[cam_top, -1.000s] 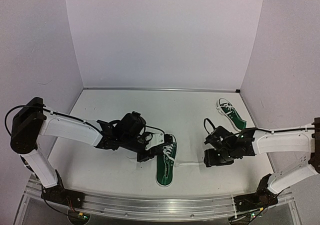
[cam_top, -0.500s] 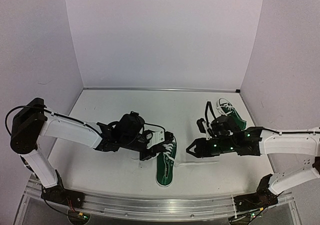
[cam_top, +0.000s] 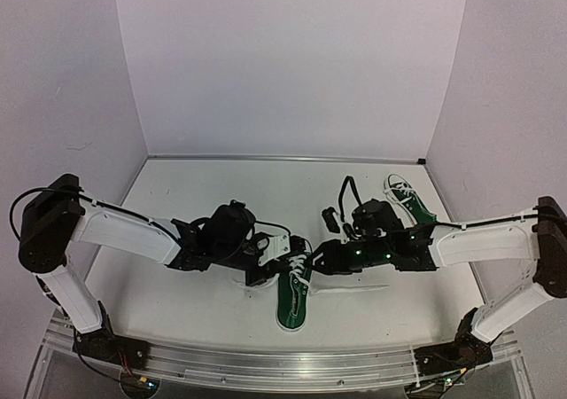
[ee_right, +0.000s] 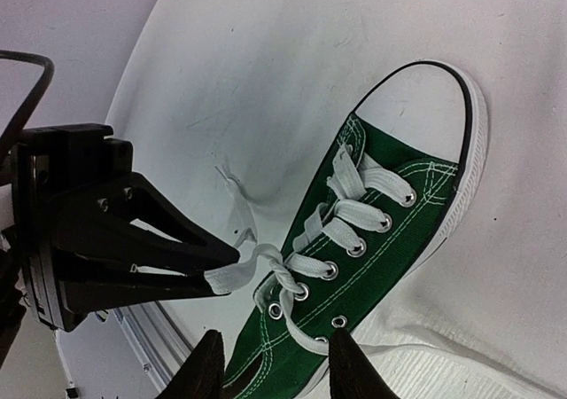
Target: Tie the shoes
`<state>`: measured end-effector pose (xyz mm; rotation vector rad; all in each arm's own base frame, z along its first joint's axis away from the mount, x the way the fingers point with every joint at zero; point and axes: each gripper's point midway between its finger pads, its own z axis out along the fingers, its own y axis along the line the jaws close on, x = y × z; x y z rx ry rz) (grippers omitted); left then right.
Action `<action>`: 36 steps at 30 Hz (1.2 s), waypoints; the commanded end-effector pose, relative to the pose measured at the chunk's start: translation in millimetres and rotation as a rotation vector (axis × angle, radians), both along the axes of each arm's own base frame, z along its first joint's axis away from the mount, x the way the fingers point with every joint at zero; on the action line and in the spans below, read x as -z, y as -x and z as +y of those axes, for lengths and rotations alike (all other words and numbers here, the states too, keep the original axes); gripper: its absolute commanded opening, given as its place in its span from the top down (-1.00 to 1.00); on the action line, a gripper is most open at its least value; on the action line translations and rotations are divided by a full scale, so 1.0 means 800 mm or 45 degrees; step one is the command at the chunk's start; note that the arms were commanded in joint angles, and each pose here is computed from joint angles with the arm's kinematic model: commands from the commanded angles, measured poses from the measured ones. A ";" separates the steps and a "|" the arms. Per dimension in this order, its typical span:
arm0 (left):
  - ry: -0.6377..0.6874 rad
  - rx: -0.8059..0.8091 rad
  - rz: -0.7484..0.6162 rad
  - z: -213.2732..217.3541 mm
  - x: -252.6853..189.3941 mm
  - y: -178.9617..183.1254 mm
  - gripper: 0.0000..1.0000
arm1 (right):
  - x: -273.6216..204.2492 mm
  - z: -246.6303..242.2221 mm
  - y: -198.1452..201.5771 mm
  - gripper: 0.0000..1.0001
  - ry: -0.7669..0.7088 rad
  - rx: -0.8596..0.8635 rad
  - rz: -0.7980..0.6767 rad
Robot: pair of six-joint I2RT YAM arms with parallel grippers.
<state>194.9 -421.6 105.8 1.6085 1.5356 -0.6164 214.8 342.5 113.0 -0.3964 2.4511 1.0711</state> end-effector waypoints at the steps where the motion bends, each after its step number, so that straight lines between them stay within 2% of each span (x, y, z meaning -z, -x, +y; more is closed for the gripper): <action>1: -0.051 -0.037 -0.005 0.008 0.010 -0.002 0.73 | -0.023 0.018 -0.006 0.23 -0.079 -0.020 -0.038; 7: -0.091 -0.082 0.000 0.027 0.025 -0.001 0.56 | -0.025 0.012 -0.006 0.21 -0.079 -0.001 -0.049; 18: -0.060 -0.132 0.007 0.028 0.026 -0.007 0.57 | -0.027 0.011 -0.006 0.21 -0.077 0.007 -0.052; 23: -0.058 -0.141 0.022 0.022 0.031 -0.012 0.46 | -0.027 0.009 -0.007 0.20 -0.075 0.013 -0.054; 36: -0.017 -0.216 0.053 0.008 0.036 -0.031 0.54 | -0.026 0.003 -0.006 0.20 -0.055 0.029 -0.062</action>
